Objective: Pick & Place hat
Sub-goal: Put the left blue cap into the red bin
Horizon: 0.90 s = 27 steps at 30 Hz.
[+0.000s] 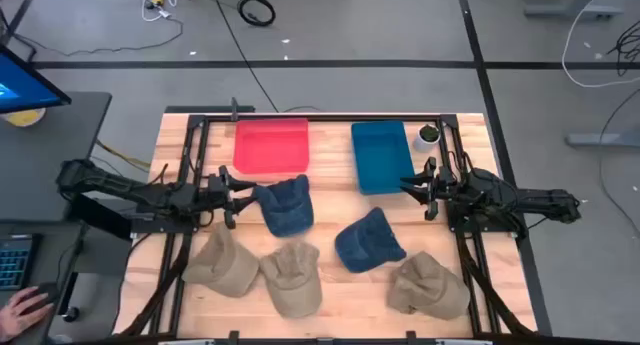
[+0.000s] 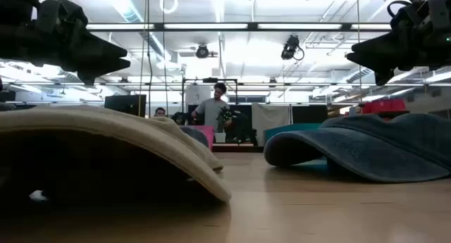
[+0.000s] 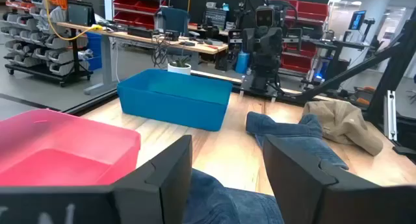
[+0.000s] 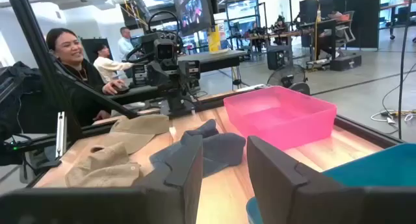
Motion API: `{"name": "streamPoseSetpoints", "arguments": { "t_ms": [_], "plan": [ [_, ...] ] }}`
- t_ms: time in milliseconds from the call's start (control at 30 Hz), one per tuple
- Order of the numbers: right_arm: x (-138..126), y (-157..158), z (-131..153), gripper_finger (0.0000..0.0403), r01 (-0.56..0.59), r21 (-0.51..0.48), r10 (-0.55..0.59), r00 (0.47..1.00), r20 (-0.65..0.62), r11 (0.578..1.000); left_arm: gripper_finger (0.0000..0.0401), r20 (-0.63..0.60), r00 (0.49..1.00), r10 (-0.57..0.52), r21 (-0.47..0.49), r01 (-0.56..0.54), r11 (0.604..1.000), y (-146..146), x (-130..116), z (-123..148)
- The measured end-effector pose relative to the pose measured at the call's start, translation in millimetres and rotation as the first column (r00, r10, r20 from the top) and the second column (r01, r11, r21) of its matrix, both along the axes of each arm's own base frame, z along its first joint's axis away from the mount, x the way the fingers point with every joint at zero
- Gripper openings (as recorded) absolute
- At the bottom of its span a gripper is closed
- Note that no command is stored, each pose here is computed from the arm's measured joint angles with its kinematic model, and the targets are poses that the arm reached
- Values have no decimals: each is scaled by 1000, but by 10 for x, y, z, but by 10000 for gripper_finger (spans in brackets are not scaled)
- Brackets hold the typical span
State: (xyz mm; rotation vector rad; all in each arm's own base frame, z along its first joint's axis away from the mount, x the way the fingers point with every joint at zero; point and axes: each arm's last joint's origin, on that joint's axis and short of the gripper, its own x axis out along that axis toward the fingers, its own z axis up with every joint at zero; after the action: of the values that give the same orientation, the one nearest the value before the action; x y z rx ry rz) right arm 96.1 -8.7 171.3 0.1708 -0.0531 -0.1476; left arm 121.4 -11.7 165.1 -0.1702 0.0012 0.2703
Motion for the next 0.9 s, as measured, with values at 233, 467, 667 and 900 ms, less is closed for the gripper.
{"name": "streamPoseSetpoints", "arguments": {
  "t_ms": [233,467,667,900],
  "plan": [
    [0,0,0,126,1,-3,-1,1000,0,1000,193,14,1000,1,-44,-1,999,0,2,11],
    [-10,3,109,126,-4,-28,7,994,112,1000,193,9,1000,1,-38,0,999,-8,39,308],
    [-68,42,400,126,-98,-115,129,946,298,988,192,-100,995,6,-82,-14,997,-25,120,679],
    [75,34,833,126,-115,-88,130,972,196,989,192,-212,977,12,-102,-34,994,-75,361,706]
  ]
}}
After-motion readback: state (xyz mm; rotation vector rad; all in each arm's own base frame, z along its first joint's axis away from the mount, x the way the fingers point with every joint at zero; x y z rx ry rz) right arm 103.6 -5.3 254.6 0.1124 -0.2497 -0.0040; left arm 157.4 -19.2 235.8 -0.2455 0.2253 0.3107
